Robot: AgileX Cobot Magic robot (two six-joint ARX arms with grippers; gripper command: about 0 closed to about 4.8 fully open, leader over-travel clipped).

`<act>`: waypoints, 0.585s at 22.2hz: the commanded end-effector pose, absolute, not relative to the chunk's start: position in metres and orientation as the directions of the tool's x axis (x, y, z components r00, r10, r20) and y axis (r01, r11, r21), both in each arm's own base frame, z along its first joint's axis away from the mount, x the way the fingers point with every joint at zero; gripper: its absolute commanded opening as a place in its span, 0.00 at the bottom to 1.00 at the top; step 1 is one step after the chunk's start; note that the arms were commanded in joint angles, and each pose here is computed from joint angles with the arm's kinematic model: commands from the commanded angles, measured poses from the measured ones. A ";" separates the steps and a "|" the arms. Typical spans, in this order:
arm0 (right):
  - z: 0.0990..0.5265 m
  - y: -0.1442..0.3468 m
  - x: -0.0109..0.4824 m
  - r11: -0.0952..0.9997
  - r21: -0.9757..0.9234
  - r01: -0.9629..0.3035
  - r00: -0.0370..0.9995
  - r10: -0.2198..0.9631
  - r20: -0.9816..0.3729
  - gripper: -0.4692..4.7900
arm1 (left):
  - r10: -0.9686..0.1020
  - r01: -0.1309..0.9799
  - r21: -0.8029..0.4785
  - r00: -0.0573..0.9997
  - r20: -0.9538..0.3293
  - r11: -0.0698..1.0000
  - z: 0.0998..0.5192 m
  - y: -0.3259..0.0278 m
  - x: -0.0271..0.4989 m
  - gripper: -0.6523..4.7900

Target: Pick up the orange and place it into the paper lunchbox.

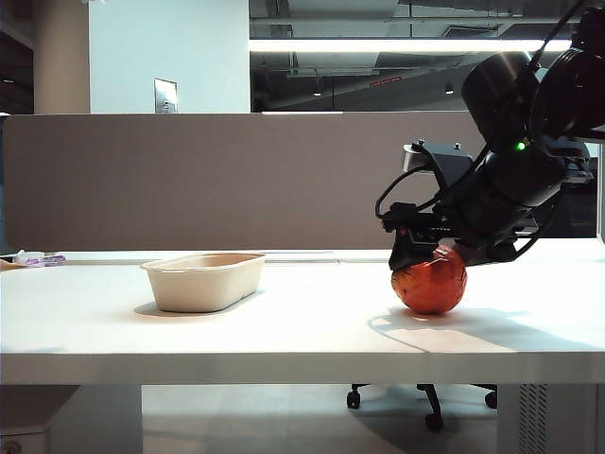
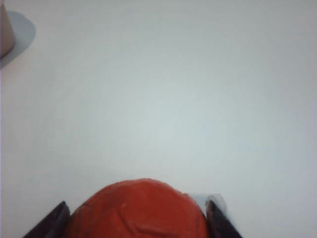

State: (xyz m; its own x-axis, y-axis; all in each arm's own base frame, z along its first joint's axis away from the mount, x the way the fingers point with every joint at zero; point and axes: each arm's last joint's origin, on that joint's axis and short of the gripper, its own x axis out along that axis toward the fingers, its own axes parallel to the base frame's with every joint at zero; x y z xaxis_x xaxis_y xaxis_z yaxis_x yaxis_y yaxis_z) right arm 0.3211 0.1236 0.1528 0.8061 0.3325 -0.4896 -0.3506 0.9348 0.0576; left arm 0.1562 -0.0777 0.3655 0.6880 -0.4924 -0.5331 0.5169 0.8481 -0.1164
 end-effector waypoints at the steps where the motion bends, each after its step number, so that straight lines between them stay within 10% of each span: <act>1: 0.157 0.124 0.323 0.934 0.055 -0.352 0.819 0.336 -0.465 0.42 | -0.498 0.522 -0.114 0.691 -0.524 0.845 0.367 -0.077 0.156 0.11; 13: 0.249 0.166 0.355 0.828 0.091 -0.554 0.798 0.559 -0.225 0.42 | -0.464 0.487 -0.142 0.644 -0.608 0.862 0.360 -0.075 0.150 0.11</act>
State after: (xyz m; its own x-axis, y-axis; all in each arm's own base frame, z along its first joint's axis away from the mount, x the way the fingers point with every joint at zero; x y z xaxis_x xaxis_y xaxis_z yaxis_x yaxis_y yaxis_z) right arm 0.3529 0.1598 0.2422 0.8013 0.5423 -0.2527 -0.5367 0.8382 0.0969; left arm 0.1514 -0.0754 0.3585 0.6412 -0.4669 -0.6090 0.4928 0.8589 -0.1396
